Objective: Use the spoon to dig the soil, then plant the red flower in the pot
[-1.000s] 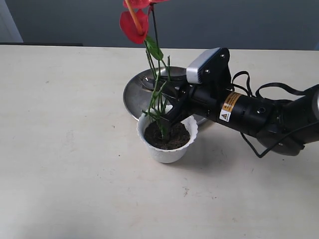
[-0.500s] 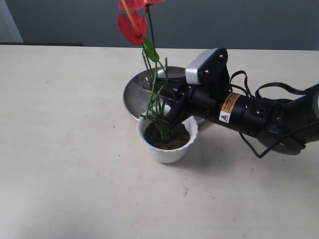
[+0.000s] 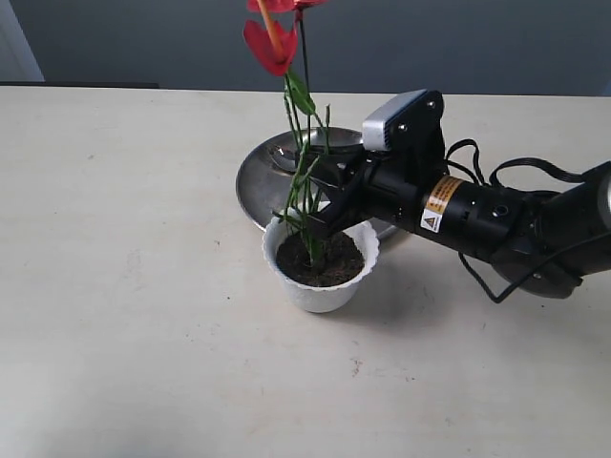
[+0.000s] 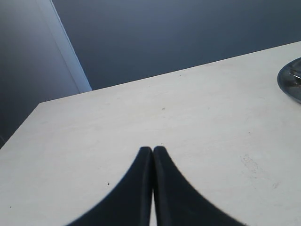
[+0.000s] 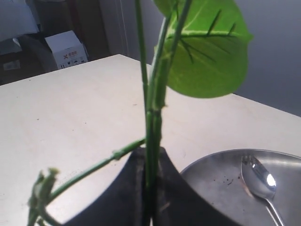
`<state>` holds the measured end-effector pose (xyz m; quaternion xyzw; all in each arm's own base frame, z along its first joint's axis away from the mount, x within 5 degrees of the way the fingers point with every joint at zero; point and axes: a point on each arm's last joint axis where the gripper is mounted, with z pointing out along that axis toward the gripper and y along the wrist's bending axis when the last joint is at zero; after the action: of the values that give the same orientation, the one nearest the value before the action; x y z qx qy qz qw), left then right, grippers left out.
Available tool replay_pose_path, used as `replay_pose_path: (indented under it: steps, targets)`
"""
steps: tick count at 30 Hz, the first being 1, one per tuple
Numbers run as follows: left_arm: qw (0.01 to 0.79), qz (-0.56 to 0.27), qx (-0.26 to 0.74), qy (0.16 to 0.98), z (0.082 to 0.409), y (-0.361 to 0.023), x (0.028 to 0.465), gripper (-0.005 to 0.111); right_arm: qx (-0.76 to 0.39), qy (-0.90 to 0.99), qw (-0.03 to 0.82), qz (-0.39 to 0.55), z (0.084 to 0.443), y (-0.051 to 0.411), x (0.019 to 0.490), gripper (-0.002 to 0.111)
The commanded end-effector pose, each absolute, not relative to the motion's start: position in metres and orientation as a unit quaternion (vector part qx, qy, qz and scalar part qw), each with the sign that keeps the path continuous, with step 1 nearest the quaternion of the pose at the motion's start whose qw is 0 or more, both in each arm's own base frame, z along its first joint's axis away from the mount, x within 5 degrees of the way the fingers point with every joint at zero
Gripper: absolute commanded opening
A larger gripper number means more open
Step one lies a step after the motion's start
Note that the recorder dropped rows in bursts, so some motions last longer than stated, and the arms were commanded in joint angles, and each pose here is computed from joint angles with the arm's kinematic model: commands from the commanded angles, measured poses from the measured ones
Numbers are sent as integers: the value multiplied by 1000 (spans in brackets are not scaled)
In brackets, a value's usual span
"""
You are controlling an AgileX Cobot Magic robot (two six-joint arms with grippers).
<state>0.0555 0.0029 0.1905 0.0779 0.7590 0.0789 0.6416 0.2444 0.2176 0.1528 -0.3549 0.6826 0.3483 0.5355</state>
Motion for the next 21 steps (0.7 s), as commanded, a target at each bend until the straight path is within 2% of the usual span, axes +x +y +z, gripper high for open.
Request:
replay_pose_path:
  steps: [1, 4, 6, 10, 21]
  targets:
    - [647, 76, 75, 755, 192, 3, 55, 0, -432, 748, 422, 275, 113, 207, 232, -1]
    - [647, 76, 75, 755, 192, 3, 55, 0, -434, 761, 396, 276, 111, 206, 229, 1]
    - [647, 76, 75, 755, 192, 3, 55, 0, -441, 762, 386, 275, 110, 205, 227, 9]
    - [647, 76, 75, 755, 192, 3, 55, 0, -452, 768, 370, 264, 107, 203, 226, 35]
    - [647, 76, 75, 755, 192, 3, 55, 0, -457, 751, 395, 266, 124, 204, 226, 37]
